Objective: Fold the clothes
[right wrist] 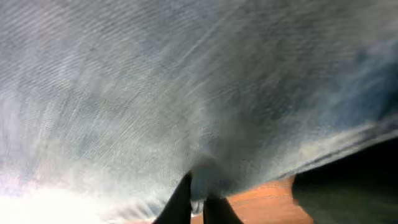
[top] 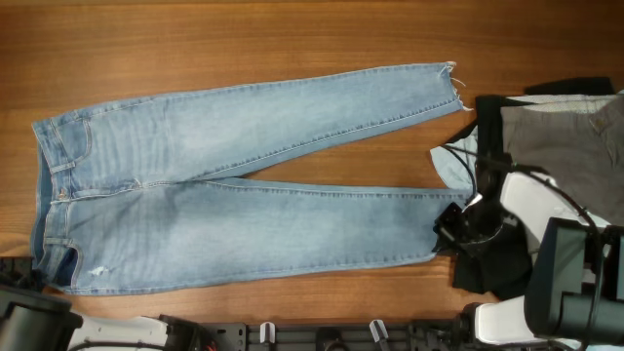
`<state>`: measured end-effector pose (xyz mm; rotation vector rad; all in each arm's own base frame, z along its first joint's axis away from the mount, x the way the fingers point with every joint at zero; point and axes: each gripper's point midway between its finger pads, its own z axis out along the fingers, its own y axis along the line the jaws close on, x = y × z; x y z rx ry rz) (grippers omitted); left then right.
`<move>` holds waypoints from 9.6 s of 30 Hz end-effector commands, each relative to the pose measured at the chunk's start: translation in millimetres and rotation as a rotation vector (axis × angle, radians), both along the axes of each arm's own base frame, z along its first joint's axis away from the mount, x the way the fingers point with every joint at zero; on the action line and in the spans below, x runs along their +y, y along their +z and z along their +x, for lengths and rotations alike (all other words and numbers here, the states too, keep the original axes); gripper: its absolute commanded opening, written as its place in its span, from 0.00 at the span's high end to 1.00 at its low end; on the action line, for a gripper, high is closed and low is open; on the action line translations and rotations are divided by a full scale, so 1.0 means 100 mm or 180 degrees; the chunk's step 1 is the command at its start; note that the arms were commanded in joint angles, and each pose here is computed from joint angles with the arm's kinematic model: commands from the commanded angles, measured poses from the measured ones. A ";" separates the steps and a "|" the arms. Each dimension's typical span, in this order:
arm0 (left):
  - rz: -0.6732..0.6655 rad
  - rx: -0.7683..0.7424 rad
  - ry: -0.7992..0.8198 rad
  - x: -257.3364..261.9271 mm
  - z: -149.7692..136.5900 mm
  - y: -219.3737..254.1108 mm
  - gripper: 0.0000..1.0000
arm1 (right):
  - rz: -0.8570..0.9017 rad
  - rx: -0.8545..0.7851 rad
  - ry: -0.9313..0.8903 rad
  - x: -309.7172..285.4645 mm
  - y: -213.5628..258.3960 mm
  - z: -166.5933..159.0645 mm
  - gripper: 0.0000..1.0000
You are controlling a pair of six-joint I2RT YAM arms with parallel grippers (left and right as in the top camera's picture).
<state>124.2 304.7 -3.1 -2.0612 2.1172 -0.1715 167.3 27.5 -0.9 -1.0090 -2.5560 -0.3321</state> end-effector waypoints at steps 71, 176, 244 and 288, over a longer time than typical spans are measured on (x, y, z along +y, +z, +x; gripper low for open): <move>0.1715 -0.0138 -0.0558 -0.17 1.62 1.04 0.96 | 0.0373 -0.2709 0.0979 0.38 1.11 2.40 0.00; 0.2021 -0.0167 -0.3025 -0.21 2.63 0.58 0.36 | -0.0380 -0.2807 0.1016 -0.58 1.51 3.07 0.01; 0.1590 -0.1055 -0.1371 0.63 2.23 0.88 0.80 | -0.0328 -0.2671 0.0764 -0.57 1.49 3.02 0.00; 0.0312 -0.0367 -0.2385 -1.21 1.99 1.00 0.44 | -0.0588 -0.3173 0.2620 -0.09 -0.01 3.83 0.32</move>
